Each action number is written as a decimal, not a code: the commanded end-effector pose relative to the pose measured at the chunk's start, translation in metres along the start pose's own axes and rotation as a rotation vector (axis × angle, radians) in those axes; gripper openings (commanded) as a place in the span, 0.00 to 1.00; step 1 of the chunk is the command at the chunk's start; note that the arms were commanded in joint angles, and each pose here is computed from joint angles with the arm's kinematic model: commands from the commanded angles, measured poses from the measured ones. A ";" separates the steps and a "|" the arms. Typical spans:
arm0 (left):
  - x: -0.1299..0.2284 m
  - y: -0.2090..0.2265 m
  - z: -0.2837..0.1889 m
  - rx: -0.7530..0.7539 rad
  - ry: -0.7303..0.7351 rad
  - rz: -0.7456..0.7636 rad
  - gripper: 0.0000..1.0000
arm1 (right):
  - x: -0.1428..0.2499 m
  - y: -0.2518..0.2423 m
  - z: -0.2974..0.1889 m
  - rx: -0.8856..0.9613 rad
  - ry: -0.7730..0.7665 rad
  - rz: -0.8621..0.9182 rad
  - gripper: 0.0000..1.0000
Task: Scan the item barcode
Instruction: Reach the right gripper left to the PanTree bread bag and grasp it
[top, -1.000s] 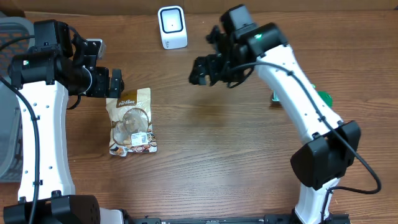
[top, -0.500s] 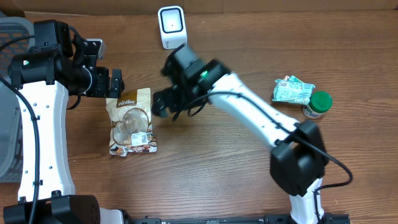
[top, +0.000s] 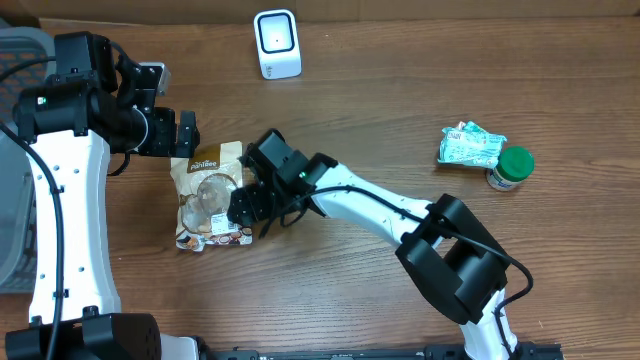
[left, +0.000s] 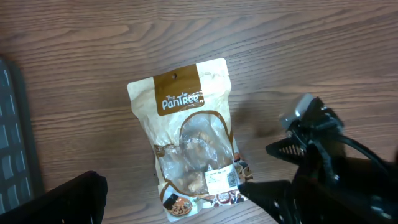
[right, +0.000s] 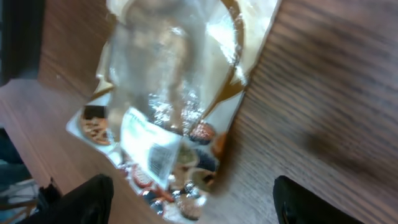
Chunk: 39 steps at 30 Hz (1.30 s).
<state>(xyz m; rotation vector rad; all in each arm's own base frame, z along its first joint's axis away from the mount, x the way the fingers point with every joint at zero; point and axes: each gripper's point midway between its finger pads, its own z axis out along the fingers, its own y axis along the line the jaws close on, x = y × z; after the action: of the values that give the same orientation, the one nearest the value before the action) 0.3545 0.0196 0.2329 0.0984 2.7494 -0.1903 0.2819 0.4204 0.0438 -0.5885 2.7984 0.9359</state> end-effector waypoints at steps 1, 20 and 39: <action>-0.006 -0.002 -0.009 -0.005 -0.033 0.028 1.00 | 0.013 -0.009 0.010 -0.014 0.012 0.084 0.77; -0.006 -0.002 -0.009 -0.005 -0.033 0.028 1.00 | 0.025 -0.002 0.038 -0.122 0.020 0.089 0.58; -0.006 -0.002 -0.009 -0.005 -0.033 0.028 1.00 | 0.027 -0.002 0.046 -0.076 -0.006 0.059 0.51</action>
<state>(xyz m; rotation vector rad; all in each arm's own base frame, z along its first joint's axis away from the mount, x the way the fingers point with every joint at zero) 0.3544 0.0196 0.2329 0.0984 2.7498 -0.1905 0.2589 0.4413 0.0164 -0.5171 2.7822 1.1229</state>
